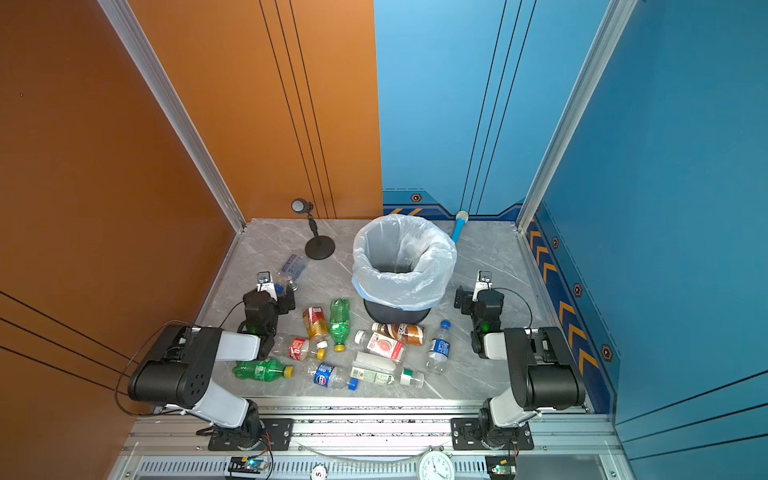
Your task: Put the plastic bottles in the bin
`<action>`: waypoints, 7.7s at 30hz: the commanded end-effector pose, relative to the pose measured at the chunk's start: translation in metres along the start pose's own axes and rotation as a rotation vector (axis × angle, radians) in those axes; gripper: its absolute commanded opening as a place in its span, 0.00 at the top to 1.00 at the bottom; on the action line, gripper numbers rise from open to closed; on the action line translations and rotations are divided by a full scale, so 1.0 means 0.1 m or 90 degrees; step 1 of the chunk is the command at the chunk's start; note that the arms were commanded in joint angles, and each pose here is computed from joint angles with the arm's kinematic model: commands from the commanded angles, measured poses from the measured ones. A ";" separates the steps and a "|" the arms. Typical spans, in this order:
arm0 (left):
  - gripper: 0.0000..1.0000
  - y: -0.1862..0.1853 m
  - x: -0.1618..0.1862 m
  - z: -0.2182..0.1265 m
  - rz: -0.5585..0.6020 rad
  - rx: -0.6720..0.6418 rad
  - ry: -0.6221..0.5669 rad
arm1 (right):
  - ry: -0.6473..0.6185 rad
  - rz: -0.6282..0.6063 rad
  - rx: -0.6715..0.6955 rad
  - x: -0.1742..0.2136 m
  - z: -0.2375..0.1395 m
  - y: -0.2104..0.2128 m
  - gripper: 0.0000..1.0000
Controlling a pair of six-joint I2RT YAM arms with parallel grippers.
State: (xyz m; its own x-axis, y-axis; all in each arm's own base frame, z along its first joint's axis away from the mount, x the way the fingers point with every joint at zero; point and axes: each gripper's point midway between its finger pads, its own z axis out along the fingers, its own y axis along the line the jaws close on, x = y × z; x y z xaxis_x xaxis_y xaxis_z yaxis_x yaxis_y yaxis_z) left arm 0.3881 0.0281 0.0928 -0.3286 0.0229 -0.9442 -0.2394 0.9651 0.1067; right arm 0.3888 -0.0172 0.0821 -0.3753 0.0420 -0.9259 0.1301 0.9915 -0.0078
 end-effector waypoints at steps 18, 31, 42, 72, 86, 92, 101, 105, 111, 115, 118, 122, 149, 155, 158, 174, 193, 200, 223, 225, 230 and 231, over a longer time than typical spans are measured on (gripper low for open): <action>0.02 0.00 -0.01 0.03 -0.010 0.010 0.001 | -0.012 0.006 -0.011 -0.09 0.02 0.03 0.00; 0.02 0.01 -0.18 -0.09 -0.007 0.008 -0.022 | 0.007 0.019 0.034 -0.33 -0.01 -0.08 0.00; 0.02 0.17 -1.23 -1.02 -0.297 0.029 -0.064 | 0.100 0.352 -0.064 -0.84 -0.54 0.08 0.00; 0.02 0.38 -0.63 -0.99 -0.363 -0.020 0.058 | 0.419 0.264 0.002 1.02 -1.55 0.93 0.17; 0.02 0.45 -0.54 -0.95 -0.379 -0.035 0.076 | 0.333 0.288 0.045 0.70 -1.57 0.69 0.44; 0.02 0.47 -0.47 -0.93 -0.383 -0.038 0.092 | 0.193 0.332 0.052 -0.23 -1.67 0.29 0.44; 0.02 0.51 -0.35 -0.95 -0.398 -0.046 0.107 | -0.061 0.324 -0.010 -2.05 -1.87 0.27 0.44; 0.02 0.52 -0.31 -0.97 -0.402 -0.046 0.115 | -0.128 0.292 -0.075 -2.63 -1.83 0.67 0.44; 0.02 0.53 -0.31 -1.01 -0.405 -0.045 0.115 | -0.081 0.203 -0.209 -2.97 -1.41 1.71 0.43; 0.02 0.54 -0.32 -1.05 -0.404 -0.042 0.115 | -0.029 0.171 -0.236 -2.84 -1.03 2.13 0.44; 0.02 0.57 -0.32 -1.08 -0.400 -0.045 0.115 | -0.013 0.152 -0.243 -2.74 -0.89 2.29 0.44; 0.02 0.59 -0.33 -1.10 -0.401 -0.048 0.111 | -0.006 0.140 -0.240 -2.67 -0.80 2.35 0.44; 0.02 0.52 -0.34 -0.97 -0.420 -0.030 0.132 | -0.107 0.310 -0.039 -1.59 -1.59 0.42 0.00; 0.02 0.46 -0.35 -0.88 -0.412 -0.018 0.153 | -0.079 0.348 -0.016 -1.42 -1.55 0.21 0.00; 0.01 0.41 -0.40 -0.82 -0.392 -0.003 0.169 | -0.063 0.344 -0.024 -1.41 -1.48 0.27 0.00; 0.05 -0.04 -0.75 -0.12 -0.117 0.029 0.339 | -0.042 0.348 -0.025 -1.34 -1.40 0.31 0.00; 0.07 -0.40 -0.16 0.88 0.135 -0.042 0.505 | -0.056 0.363 0.010 -1.27 -1.46 0.09 0.00; 0.08 -0.35 -0.02 1.02 0.130 -0.046 0.530 | -0.052 0.371 0.003 -1.27 -1.43 0.10 0.00; 0.48 -0.03 -0.42 0.95 0.077 -0.078 0.490 | -0.057 0.382 0.002 -1.29 -1.42 0.08 0.00; 0.48 0.03 -0.61 0.83 0.067 -0.089 0.464 | -0.057 0.382 -0.003 -1.30 -1.40 0.10 0.00; 0.49 0.11 -1.09 0.33 -0.016 -0.077 0.379 | -0.046 0.383 -0.010 -1.28 -1.35 0.14 0.00; 0.49 0.08 -1.13 0.22 -0.036 -0.062 0.360 | -0.043 0.383 -0.010 -1.27 -1.34 0.14 0.00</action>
State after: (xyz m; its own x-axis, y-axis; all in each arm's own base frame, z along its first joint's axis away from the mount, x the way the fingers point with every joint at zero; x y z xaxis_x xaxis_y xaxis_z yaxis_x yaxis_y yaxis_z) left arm 0.4634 0.0435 0.1632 -0.8088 -0.1433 -0.5704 -0.2993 0.9352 0.1894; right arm 0.3123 0.0056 0.2545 -0.1730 0.5717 -0.8020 0.2940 0.8071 0.5119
